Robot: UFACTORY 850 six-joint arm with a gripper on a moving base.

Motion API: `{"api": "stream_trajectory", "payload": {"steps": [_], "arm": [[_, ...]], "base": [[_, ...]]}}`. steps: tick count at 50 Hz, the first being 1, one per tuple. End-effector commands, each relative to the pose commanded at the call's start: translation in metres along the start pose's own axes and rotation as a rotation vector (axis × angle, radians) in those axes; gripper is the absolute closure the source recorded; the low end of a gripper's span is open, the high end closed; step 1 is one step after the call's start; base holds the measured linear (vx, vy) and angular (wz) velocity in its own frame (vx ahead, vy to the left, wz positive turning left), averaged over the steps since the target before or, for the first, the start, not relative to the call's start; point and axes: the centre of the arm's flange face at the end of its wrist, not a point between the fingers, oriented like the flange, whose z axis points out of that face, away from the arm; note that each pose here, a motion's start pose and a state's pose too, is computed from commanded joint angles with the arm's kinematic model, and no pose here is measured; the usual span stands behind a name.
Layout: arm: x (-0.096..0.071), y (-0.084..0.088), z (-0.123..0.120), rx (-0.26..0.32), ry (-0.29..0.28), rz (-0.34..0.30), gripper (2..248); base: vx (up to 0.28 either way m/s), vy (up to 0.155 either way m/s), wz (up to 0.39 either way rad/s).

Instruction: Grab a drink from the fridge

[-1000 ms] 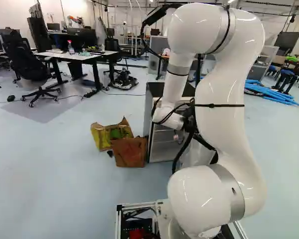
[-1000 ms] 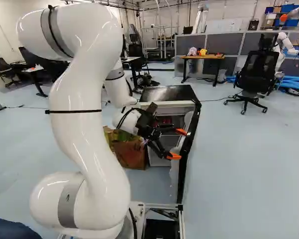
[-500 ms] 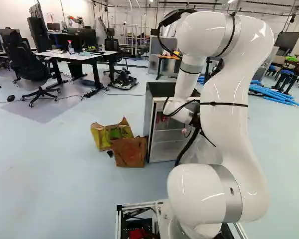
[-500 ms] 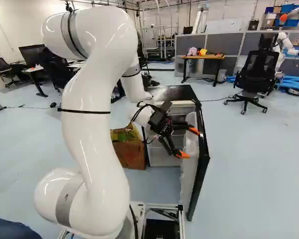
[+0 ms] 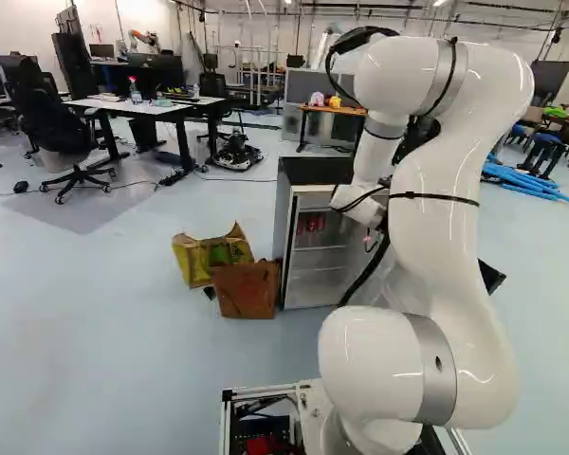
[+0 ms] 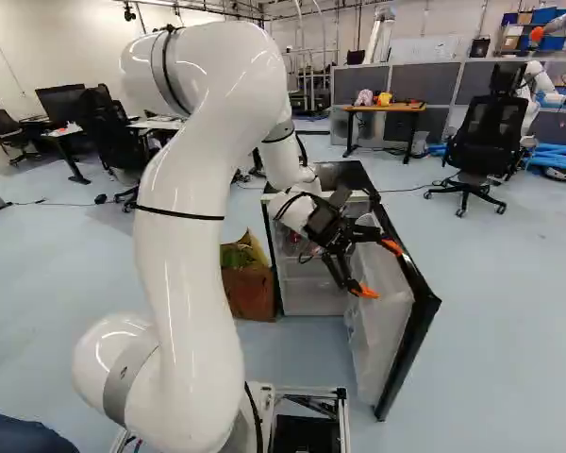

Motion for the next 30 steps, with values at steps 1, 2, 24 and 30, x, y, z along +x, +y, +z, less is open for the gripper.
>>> {"api": "stream_trajectory", "payload": {"steps": [1, 2, 24, 30], "arm": [[0.0, -0.003, 0.002, -0.005, 0.0, 0.005, 3], [0.0, -0.004, 0.003, -0.008, 0.001, 0.009, 3], [0.002, -0.025, 0.02, -0.04, 0.004, 0.046, 3], [0.003, -0.018, 0.018, -0.001, 0.006, 0.023, 3]], "base": [[0.0, 0.0, 0.0], [0.0, 0.0, 0.0], [0.0, 0.0, 0.0], [0.0, 0.0, 0.0]]}}
